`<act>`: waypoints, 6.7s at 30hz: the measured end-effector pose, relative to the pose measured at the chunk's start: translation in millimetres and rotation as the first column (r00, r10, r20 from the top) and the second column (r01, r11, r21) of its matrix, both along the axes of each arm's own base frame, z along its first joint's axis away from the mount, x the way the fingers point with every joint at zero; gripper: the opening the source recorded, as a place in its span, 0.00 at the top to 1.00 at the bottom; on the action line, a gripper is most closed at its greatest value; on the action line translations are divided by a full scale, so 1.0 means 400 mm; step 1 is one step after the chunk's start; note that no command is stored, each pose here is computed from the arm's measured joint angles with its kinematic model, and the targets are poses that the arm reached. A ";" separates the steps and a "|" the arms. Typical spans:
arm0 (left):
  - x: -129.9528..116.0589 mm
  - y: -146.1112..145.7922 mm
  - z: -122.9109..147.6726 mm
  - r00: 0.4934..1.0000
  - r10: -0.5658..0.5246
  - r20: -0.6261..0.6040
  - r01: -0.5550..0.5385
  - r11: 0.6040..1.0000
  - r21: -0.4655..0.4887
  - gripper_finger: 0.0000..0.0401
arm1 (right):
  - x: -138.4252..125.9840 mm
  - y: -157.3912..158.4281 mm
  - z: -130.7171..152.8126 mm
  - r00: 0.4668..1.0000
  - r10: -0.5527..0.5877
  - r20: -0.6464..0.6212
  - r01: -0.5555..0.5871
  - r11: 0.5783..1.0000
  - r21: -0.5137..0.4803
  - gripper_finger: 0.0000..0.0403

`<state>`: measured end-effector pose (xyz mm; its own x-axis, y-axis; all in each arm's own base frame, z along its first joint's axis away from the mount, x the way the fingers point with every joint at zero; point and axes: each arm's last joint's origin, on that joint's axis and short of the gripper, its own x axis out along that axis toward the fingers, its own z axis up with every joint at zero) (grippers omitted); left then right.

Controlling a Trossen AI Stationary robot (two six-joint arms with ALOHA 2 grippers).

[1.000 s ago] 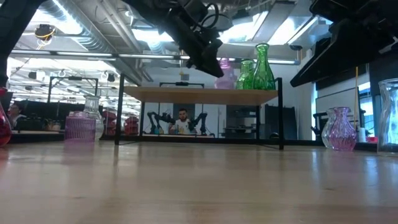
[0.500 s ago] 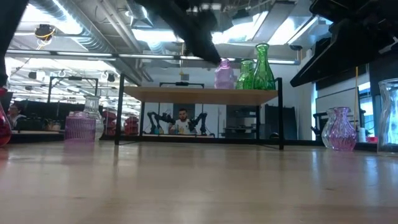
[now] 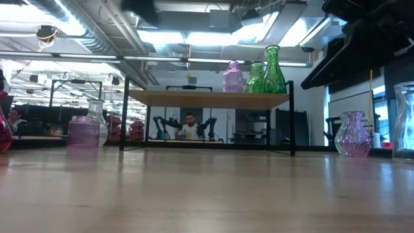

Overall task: Sort vases onto shelf
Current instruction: Put the left pink vase on the shelf aligned with the other pink vase

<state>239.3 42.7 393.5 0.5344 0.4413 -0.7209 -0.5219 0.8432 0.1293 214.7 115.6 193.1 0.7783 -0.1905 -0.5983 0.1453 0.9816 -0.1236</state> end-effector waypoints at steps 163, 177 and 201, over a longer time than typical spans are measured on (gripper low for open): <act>0.427 -0.293 -0.466 0.810 -0.500 -0.308 0.270 0.783 -0.560 0.88 | 0.006 -0.003 0.010 0.999 0.001 0.047 0.005 0.991 -0.134 0.41; 0.432 -0.265 -0.421 0.845 -0.453 -0.283 0.257 0.810 -0.527 0.75 | 0.005 -0.003 0.009 0.999 0.002 0.042 0.004 0.991 -0.137 0.41; 0.430 -0.262 -0.419 0.847 -0.421 -0.324 0.281 0.873 -0.398 0.79 | 0.005 -0.004 0.008 0.999 0.001 0.038 0.004 0.990 -0.138 0.41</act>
